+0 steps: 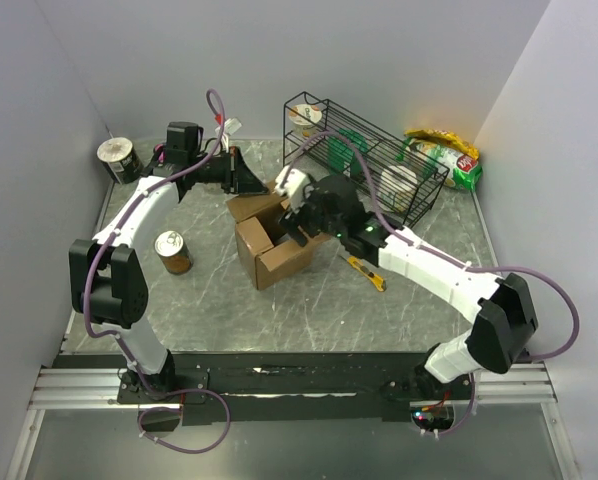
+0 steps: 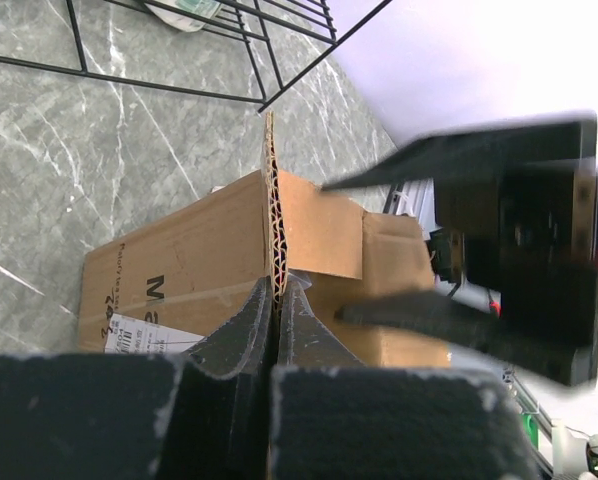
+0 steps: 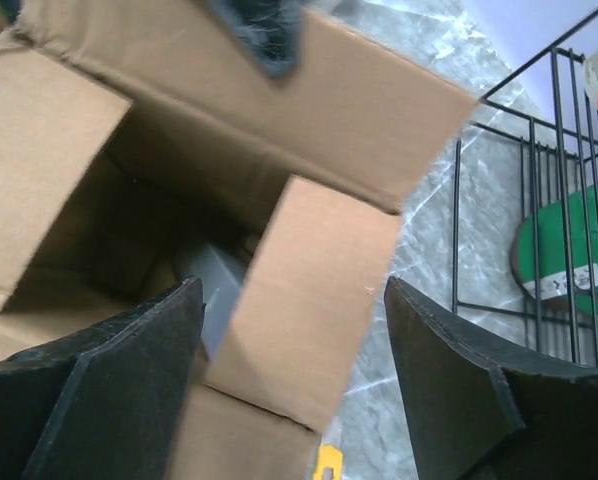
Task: Unpack the express box
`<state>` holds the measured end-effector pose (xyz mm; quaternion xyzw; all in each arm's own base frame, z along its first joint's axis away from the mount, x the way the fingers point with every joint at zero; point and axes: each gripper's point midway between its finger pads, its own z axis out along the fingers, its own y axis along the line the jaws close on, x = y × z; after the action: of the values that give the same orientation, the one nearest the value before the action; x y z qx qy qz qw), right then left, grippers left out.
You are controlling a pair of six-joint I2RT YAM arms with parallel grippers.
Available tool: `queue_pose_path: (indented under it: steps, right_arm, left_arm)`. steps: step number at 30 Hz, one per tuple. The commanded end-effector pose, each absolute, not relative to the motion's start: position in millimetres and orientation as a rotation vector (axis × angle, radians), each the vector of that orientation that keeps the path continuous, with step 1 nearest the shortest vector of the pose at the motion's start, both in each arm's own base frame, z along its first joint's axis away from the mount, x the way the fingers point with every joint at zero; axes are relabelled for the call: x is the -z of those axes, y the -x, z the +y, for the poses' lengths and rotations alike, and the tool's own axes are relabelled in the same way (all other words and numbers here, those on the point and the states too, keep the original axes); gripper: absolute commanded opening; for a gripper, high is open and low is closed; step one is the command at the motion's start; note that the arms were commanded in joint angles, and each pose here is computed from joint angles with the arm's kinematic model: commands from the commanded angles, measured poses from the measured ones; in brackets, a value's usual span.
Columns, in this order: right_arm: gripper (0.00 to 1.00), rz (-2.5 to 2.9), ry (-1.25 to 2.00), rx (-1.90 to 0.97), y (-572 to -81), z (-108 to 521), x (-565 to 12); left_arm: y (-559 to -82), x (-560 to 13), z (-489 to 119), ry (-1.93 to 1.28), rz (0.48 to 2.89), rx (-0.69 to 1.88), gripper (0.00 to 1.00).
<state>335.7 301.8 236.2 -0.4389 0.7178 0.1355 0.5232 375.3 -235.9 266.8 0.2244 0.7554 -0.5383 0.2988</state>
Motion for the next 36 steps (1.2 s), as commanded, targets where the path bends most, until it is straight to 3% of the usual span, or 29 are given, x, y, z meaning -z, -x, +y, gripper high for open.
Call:
queue_pose_path:
  steps: [1, 9, 12, 20, 24, 31, 34, 36]
  right_arm:
    - [0.81, 1.800, 1.201, -0.145, -324.1, 300.4, -210.5]
    - [0.79, 1.835, 1.141, 0.146, -354.7, 270.5, -202.4]
    - [0.66, 1.827, 1.135, 0.169, -360.3, 264.1, -210.0]
    - [0.55, 1.988, 0.976, 0.040, -378.1, 231.1, -228.7]
    - [0.42, 2.038, 0.885, -0.103, -382.6, 223.9, -242.1]
    - [0.31, 2.081, 0.831, -0.258, -388.6, 223.0, -245.3]
    - [0.20, 2.123, 0.818, -0.307, -392.8, 220.8, -234.3]
    - [0.06, 2.171, 0.778, -0.374, -393.7, 216.9, -225.6]
  left_arm:
    - [-373.5, -294.1, -234.4, -0.609, 1.933, 1.392, 0.01]
    - [-373.3, -290.6, -232.7, -0.611, 1.943, 1.369, 0.01]
    - [-372.5, -288.3, -232.6, -0.611, 1.951, 1.371, 0.01]
    - [-374.1, -286.6, -232.4, -0.630, 1.946, 1.360, 0.01]
    - [-372.9, -285.2, -232.2, -0.636, 1.948, 1.361, 0.01]
    - [-368.7, -285.8, -233.4, -0.661, 1.937, 1.386, 0.01]
    - [-366.1, -285.9, -233.8, -0.670, 1.932, 1.400, 0.01]
    - [-365.0, -285.6, -234.4, -0.677, 1.928, 1.410, 0.01]
